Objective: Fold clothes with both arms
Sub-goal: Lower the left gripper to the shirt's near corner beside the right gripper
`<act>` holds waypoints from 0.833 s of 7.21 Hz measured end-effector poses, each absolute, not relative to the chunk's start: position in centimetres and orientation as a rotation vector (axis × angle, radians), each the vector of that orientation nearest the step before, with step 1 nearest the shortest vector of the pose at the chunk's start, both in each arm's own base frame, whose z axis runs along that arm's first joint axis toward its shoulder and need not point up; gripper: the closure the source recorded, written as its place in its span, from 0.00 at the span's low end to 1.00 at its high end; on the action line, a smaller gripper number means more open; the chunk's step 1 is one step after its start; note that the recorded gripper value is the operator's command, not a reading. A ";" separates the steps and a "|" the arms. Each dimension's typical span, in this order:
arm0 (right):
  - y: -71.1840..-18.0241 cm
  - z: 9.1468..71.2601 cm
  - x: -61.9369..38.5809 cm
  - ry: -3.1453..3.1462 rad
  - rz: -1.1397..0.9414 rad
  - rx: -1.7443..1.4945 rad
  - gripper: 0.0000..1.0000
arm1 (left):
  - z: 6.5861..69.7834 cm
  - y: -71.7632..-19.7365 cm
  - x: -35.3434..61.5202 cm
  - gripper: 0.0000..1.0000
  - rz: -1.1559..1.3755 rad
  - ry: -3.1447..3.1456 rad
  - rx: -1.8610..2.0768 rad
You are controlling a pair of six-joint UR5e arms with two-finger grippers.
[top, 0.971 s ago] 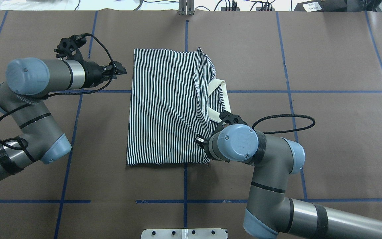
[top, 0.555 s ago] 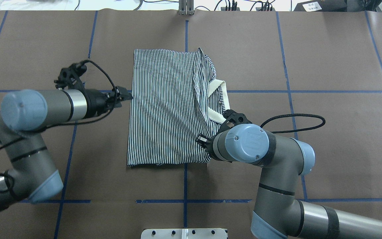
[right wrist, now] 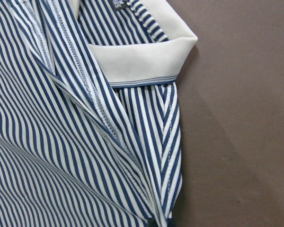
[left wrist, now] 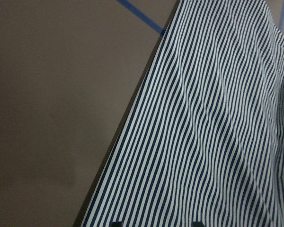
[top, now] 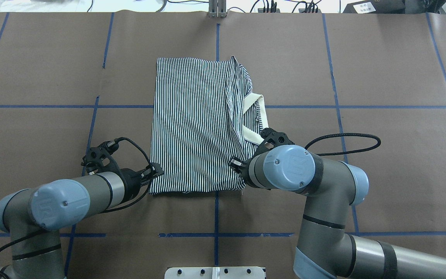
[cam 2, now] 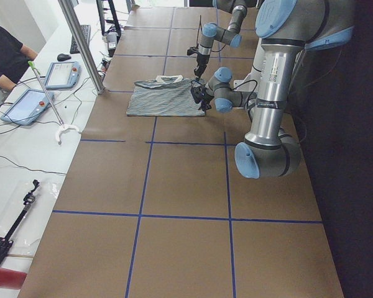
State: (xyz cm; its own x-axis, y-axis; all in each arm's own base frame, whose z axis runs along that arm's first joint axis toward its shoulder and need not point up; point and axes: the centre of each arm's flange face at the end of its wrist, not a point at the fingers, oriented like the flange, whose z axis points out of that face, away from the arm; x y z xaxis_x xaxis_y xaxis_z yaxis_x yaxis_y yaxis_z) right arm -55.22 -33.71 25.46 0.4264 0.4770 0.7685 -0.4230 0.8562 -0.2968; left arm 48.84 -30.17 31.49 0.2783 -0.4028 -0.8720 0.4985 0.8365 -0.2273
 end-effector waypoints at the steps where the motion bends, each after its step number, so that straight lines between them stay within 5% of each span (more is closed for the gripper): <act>1: -33.7 25.4 -55.2 -0.981 0.563 -0.060 1.00 | 31.8 -29.7 49.5 0.43 -0.600 1.113 0.096; 6: -33.7 25.3 -55.2 -0.984 0.561 -0.058 1.00 | 32.8 -28.8 51.4 0.43 -0.575 1.038 0.089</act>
